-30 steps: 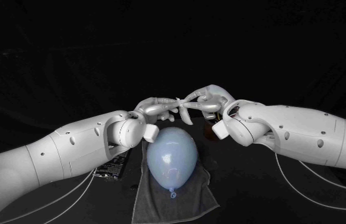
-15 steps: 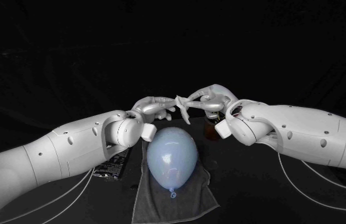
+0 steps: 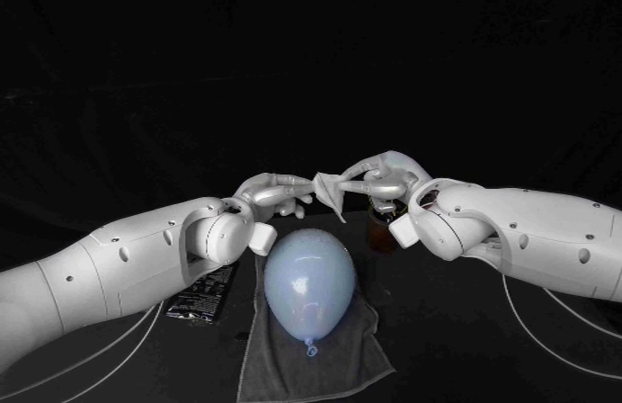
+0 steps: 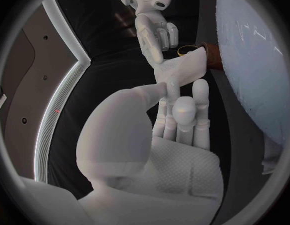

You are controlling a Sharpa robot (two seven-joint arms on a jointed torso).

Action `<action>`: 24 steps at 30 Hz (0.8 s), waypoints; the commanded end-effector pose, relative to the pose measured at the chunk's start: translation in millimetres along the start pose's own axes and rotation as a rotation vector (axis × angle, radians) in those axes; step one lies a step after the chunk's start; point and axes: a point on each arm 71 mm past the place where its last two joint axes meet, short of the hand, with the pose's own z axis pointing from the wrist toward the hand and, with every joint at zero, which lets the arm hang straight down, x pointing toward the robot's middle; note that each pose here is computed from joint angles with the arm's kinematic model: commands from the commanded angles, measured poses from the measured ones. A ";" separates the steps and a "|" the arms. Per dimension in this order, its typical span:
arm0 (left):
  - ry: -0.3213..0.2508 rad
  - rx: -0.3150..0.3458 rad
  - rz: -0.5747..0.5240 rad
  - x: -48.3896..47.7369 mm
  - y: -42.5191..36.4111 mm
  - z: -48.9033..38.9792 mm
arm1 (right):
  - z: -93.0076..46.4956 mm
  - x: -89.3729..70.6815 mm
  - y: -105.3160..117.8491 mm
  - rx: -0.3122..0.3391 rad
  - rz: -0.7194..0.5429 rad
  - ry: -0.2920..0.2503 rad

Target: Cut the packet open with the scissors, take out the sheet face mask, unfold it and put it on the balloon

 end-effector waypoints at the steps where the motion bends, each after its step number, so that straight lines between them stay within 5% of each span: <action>1: 0.052 0.011 0.072 0.6 -6.9 0.7 | 1.4 -2.1 1.2 -0.003 0.001 0.003; 15: 0.054 0.072 0.278 -17.1 -47.5 7.3 | 11.1 -19.9 13.1 0.005 -0.044 0.020; 24: 0.033 0.087 0.365 -21.2 -56.8 13.5 | 15.9 -24.9 25.7 -0.010 -0.060 0.022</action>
